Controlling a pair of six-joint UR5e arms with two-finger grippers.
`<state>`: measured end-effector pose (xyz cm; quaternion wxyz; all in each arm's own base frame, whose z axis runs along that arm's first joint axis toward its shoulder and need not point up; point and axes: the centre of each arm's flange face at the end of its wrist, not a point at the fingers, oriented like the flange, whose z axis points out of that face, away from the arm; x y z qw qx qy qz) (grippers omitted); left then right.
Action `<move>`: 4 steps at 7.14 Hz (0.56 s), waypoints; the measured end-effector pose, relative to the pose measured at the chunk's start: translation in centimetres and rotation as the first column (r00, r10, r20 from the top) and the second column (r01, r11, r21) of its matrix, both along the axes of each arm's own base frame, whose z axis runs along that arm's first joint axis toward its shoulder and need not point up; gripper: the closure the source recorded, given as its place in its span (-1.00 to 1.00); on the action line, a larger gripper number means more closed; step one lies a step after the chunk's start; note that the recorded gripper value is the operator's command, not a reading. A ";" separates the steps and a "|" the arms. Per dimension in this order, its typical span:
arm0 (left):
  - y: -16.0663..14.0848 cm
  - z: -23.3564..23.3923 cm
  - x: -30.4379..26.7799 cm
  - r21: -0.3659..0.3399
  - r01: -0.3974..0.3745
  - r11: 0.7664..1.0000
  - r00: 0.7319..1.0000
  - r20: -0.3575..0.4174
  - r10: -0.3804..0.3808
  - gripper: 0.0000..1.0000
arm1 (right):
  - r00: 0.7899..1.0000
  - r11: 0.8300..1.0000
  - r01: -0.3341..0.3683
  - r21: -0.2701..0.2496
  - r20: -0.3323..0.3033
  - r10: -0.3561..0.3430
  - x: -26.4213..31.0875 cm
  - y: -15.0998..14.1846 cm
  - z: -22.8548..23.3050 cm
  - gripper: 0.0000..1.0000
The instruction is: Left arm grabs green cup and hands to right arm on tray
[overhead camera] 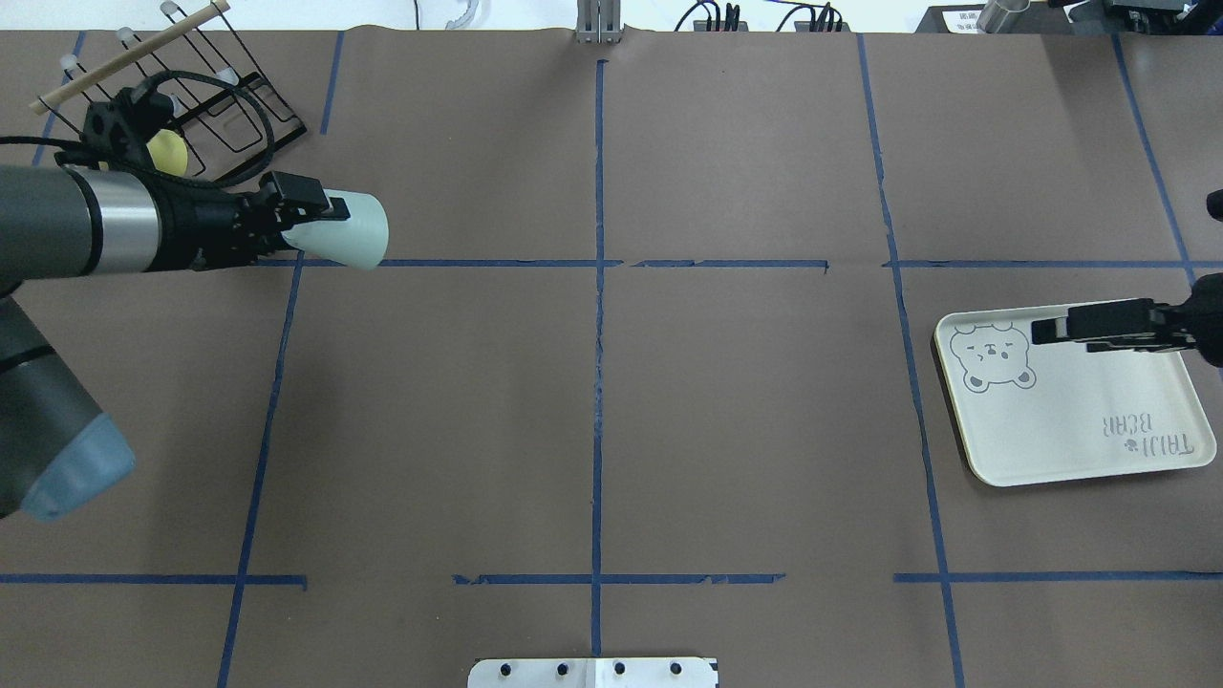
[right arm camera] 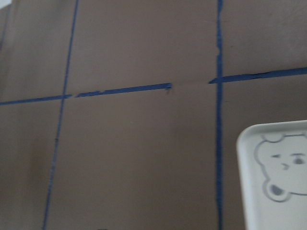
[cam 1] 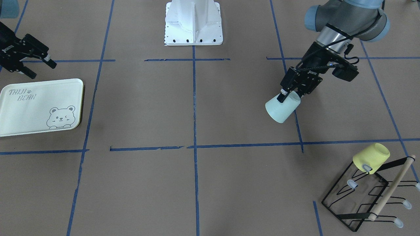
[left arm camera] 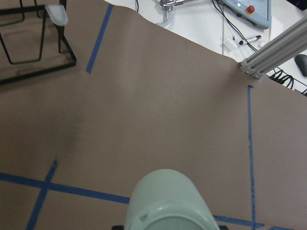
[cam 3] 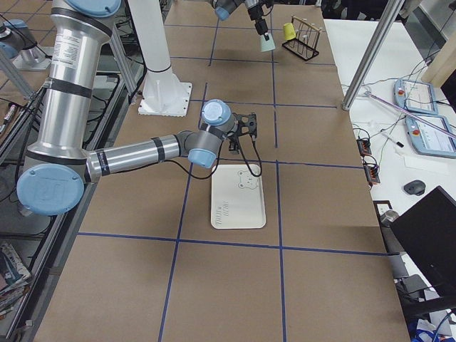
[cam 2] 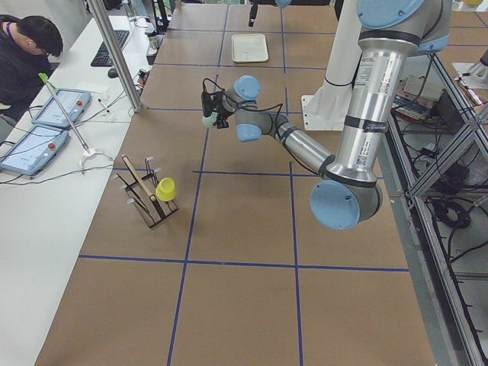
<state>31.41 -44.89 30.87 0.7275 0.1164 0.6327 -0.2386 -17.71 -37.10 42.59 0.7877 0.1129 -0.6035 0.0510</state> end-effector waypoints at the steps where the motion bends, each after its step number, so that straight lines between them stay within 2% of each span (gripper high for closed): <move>1: 2.1 -0.9 1.5 -0.035 -0.013 0.999 0.992 -0.123 0.008 0.75 | 0.993 0.999 -0.017 -0.027 0.120 0.020 -3.1 1.0 -2.4 -1.00; 2: 3.9 -1.9 2.4 -0.063 -0.045 0.997 0.968 -0.249 0.028 0.76 | 0.974 0.999 -0.015 -0.043 0.227 0.024 -5.8 2.5 -4.2 -1.00; 3: 5.6 -3.0 2.8 -0.081 -0.089 0.993 0.925 -0.377 0.052 0.77 | 0.942 0.999 0.007 -0.045 0.334 0.008 -7.9 3.9 -5.4 -1.00; 4: 6.9 -3.9 2.8 -0.081 -0.130 0.988 0.876 -0.477 0.076 0.77 | 0.896 0.998 0.040 -0.040 0.444 -0.018 -9.5 4.4 -6.3 -1.00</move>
